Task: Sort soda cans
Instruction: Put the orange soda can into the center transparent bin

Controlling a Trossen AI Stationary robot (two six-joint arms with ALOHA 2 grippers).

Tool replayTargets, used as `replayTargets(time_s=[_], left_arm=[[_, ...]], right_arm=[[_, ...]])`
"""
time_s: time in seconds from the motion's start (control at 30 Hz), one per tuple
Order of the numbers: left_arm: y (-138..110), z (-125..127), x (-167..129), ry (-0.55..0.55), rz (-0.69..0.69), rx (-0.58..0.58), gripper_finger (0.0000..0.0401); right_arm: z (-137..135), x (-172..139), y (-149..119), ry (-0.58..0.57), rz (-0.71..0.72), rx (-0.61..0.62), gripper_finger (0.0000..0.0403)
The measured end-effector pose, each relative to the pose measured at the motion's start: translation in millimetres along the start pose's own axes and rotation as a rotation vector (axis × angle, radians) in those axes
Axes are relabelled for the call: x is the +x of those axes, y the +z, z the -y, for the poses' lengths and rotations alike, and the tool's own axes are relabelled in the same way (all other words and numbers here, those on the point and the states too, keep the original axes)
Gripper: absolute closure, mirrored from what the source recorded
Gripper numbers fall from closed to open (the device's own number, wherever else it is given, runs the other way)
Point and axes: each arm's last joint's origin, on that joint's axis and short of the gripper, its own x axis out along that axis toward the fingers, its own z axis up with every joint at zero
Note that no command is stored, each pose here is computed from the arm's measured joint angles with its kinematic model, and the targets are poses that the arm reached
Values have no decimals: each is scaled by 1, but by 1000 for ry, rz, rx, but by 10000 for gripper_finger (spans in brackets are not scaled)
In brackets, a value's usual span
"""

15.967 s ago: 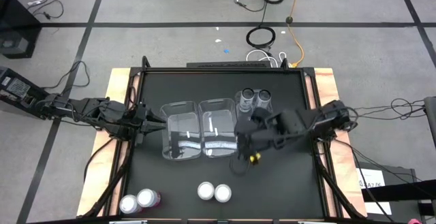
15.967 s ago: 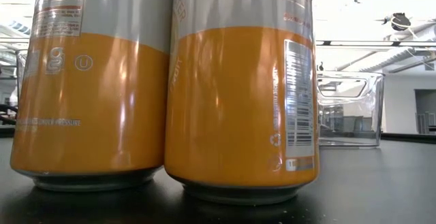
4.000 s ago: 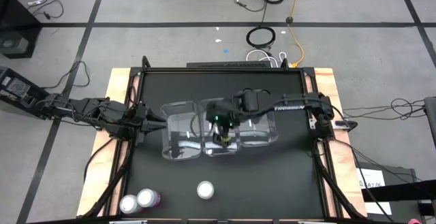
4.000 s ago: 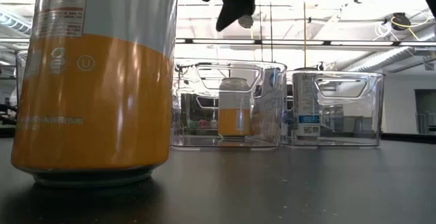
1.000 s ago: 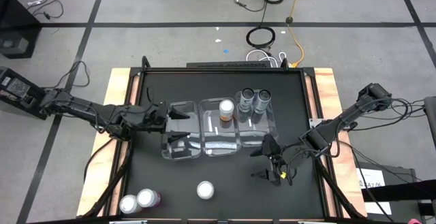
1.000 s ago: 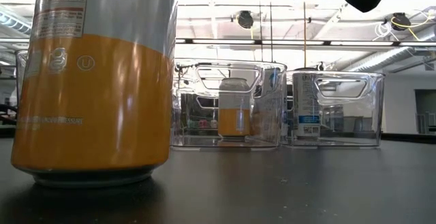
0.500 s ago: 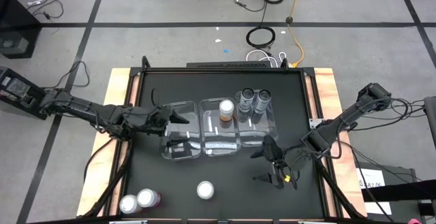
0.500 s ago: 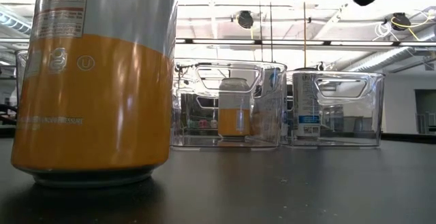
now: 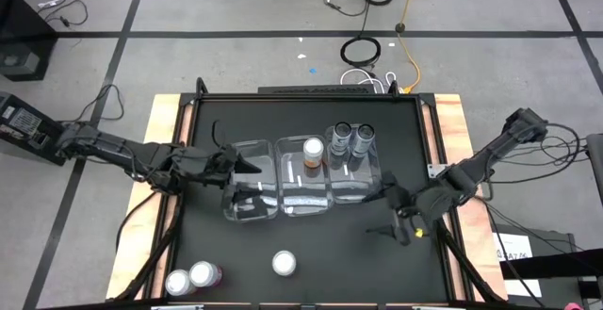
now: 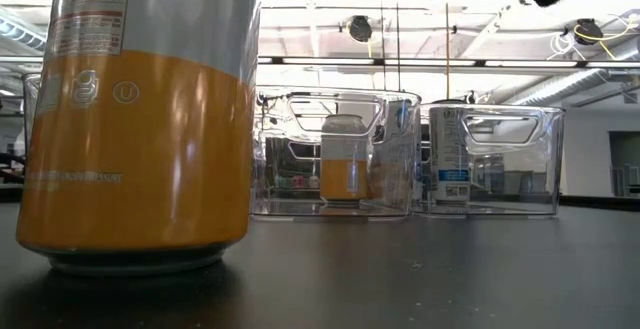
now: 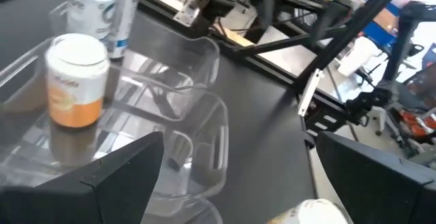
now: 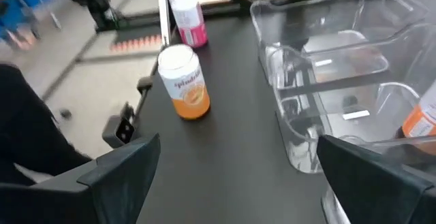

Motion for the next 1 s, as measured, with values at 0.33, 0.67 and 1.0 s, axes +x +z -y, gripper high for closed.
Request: replayTargets(time_s=[0.33, 0.67, 1.0], left_arm=[[23, 36, 19, 52, -147, 26, 5], [30, 73, 46, 74, -298, 3, 5], [13, 94, 88, 98, -498, -5, 5]], right_arm=[[39, -40, -36, -46, 82, 28, 14], [62, -68, -54, -124, 8, -44, 14], [72, -90, -56, -74, 66, -71, 14]])
